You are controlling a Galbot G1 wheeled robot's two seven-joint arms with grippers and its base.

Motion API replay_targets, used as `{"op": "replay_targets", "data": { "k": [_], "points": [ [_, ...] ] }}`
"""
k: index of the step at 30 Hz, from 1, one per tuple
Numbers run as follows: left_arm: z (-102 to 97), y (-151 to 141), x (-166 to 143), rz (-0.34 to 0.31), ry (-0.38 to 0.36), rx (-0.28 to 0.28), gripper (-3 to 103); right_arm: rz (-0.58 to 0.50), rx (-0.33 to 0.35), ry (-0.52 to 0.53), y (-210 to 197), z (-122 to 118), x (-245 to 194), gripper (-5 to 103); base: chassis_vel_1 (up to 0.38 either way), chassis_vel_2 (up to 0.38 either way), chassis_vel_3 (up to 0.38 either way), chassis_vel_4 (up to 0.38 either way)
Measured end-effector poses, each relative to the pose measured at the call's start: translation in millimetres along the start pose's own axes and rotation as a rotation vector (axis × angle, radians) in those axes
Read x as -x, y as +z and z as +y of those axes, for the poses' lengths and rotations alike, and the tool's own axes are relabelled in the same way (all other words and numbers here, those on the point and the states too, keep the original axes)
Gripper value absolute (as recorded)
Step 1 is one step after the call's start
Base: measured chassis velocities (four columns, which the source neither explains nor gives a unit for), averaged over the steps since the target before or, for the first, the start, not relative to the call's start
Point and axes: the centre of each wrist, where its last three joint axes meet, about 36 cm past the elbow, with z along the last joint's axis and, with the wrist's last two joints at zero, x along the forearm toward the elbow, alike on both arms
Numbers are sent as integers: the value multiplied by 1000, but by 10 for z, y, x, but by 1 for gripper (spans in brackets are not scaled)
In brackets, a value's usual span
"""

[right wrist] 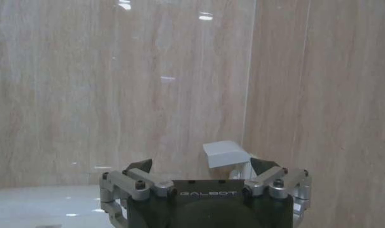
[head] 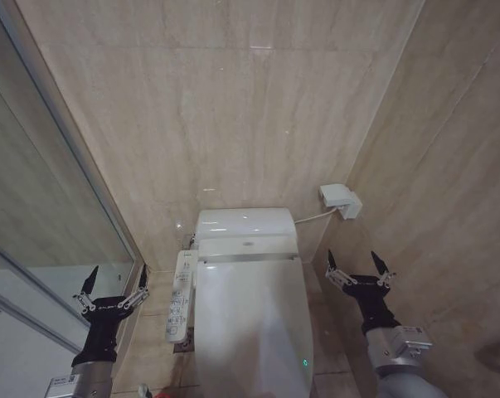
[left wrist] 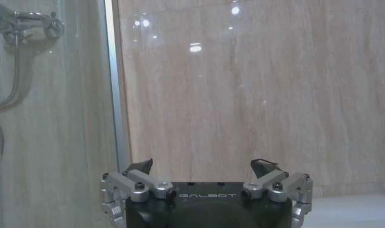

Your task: Open the toilet lid, clean the toilet bowl with a toilet brush, close the toilet lid, and flush.

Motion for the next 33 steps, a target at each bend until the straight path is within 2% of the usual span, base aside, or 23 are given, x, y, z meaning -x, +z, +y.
{"op": "replay_targets", "data": {
  "k": [13, 33],
  "points": [
    [0, 0, 0, 0, 0, 0, 100, 0, 0, 0, 0, 0, 0, 100, 173, -168, -177, 174],
    [0, 0, -2, 0, 0, 0, 100, 0, 0, 0, 1, 0, -1, 100, 320, -321, -316, 317]
  ]
}}
